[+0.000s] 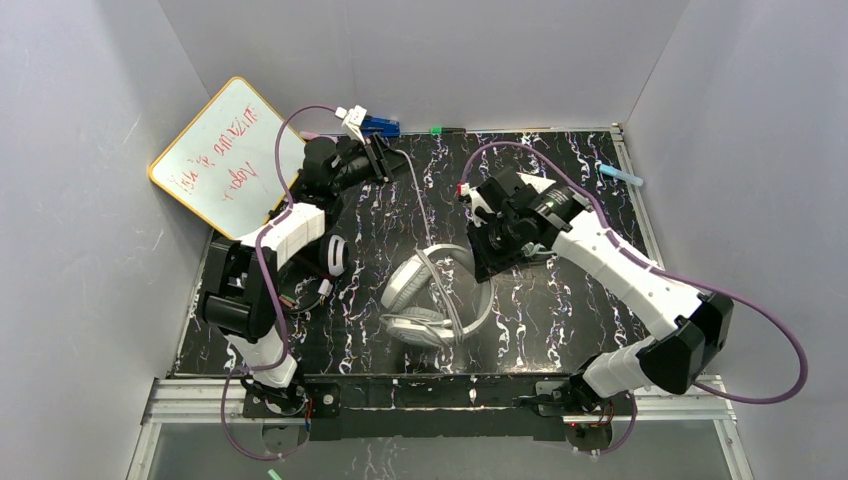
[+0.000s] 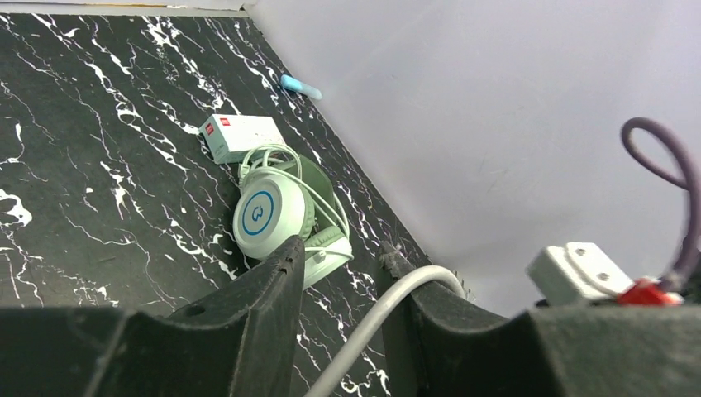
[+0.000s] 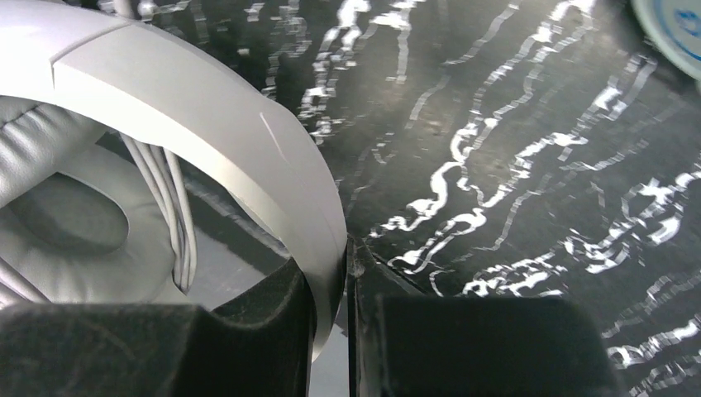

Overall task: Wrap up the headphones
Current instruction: Wrap the headphones cable around the headphones.

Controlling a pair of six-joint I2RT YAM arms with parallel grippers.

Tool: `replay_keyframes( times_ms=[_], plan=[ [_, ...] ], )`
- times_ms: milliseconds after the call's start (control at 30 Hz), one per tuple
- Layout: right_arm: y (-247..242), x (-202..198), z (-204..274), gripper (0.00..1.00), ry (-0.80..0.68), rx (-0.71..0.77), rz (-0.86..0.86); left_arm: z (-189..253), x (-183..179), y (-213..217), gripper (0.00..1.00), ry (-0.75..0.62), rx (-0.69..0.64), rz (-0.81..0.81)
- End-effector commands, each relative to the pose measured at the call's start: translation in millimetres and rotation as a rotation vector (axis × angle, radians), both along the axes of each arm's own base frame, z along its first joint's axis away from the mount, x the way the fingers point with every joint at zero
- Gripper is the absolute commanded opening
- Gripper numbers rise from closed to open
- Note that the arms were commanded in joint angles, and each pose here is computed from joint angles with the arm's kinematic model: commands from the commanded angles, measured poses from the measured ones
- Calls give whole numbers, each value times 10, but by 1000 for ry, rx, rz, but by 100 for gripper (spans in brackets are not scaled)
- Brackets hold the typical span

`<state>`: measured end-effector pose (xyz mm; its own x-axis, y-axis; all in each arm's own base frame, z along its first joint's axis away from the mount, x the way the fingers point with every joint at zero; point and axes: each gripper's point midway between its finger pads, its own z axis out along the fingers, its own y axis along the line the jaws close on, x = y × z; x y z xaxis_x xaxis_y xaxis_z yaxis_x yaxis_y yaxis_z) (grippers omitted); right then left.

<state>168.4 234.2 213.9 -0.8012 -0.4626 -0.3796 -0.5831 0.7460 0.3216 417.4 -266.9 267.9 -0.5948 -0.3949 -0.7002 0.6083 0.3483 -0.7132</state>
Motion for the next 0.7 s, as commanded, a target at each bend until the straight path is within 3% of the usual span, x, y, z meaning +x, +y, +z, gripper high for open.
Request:
replay_keyframes(
  times_ms=[0,267,533,600,667],
  plan=[
    [-217,199,-149,1,-59,-154,-147,147,-3,57,29,-19,70,-8],
    [-335,832,-167,1,-246,-313,-375,395,-269,37,28,-24,66,-40],
    [-336,1429,-153,1,-387,-336,-614,377,-685,-103,26,62,118,-104],
    [-347,1561,-167,1,-390,-311,-654,371,-769,-84,23,90,130,-108],
    [-361,1683,-170,1,-394,-281,-692,388,-897,-85,11,110,133,-125]
  ],
)
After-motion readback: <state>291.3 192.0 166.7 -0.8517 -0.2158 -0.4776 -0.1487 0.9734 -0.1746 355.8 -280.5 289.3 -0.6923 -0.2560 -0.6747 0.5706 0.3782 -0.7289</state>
